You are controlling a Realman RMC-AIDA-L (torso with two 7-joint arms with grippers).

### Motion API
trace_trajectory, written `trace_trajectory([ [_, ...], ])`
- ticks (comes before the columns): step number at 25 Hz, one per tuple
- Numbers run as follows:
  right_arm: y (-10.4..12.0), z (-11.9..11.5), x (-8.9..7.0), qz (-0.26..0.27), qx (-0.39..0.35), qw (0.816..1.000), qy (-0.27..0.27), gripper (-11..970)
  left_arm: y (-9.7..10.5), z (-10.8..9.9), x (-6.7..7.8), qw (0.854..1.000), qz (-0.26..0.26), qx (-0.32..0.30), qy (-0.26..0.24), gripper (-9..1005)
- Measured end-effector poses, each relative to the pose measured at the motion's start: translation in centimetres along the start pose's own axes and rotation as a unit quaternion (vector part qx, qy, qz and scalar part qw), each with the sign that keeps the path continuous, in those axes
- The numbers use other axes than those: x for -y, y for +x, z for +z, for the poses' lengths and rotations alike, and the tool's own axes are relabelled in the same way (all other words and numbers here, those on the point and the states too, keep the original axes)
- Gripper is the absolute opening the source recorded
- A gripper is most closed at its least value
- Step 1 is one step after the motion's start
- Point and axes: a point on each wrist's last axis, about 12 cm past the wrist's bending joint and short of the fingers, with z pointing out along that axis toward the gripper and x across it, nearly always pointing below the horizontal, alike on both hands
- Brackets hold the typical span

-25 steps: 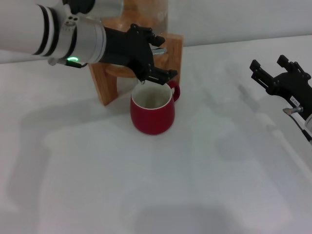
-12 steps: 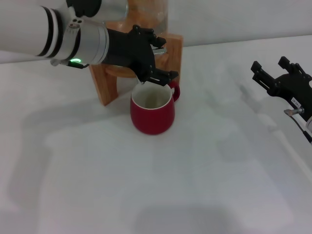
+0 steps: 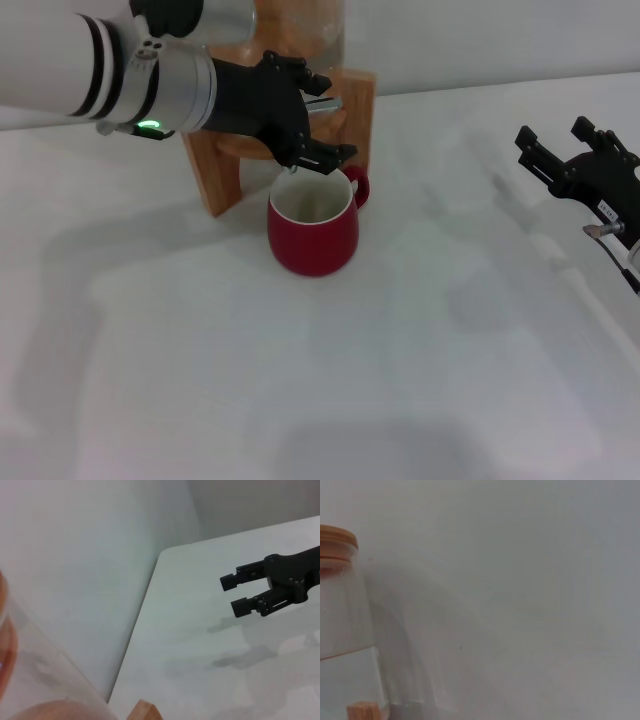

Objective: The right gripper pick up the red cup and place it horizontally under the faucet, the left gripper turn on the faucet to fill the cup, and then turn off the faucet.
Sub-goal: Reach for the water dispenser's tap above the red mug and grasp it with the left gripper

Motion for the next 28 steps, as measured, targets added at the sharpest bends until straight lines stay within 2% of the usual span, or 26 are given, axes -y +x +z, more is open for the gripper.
trace_trajectory([
  [9,-0.01,-0.01,-0.02,0.001,0.001,1.000,0.000,858,0.35,0.13,-0.02,1.000,0.003,-0.009,-0.002,858],
  [28,0.10,-0.26,-0.06,0.002,0.001,1.000,-0.001,857,-0.47,0.58,0.01,1.000,0.029,-0.003,0.004,859],
])
